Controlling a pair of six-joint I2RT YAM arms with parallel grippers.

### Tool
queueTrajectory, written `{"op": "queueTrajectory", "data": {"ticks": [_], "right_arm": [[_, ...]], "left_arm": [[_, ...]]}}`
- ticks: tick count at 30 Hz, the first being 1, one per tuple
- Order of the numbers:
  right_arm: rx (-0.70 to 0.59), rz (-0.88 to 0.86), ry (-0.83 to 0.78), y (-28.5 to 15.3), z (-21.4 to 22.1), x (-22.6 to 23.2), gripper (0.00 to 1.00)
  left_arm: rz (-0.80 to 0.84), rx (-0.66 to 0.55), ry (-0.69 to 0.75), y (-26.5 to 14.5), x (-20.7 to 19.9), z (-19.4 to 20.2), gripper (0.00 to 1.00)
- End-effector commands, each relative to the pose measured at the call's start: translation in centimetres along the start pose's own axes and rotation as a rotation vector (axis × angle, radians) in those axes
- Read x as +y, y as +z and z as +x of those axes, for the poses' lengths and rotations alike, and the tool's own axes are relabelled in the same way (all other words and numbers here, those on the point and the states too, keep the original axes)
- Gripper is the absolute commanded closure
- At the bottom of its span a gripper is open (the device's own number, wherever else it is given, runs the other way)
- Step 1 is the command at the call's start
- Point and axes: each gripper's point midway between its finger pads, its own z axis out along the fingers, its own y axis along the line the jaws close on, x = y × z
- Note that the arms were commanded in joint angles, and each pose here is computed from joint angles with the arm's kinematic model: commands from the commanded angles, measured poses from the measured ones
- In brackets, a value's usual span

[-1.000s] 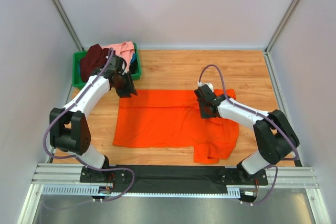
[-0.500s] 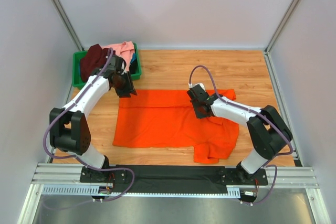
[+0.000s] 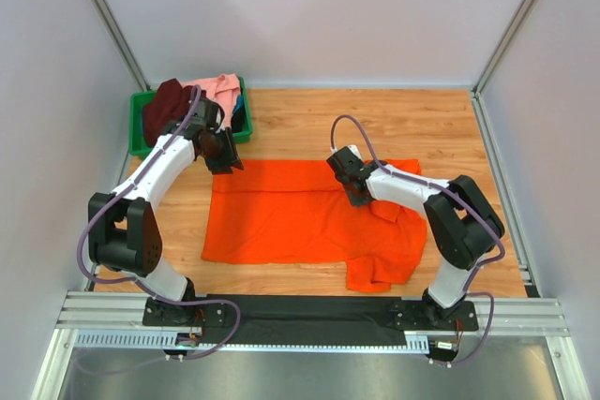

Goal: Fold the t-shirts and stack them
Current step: Fold the tshirt

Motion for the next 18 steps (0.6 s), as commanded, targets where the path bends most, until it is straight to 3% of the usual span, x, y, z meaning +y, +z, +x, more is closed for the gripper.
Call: {"op": "queueTrajectory", "data": {"ticks": [1, 18], "right_arm": [[-0.061, 0.06, -0.007, -0.2, -2.3, -1.2, 0.79], [-0.027, 0.004, 0.015, 1.7, -2.1, -1.5, 0.78]], "left_arm": [[0.012, -0.038, 0.018, -0.9, -0.2, -0.8, 0.56], [0.008, -0.042, 0.014, -1.0, 0.0, -0.9, 0.56]]}}
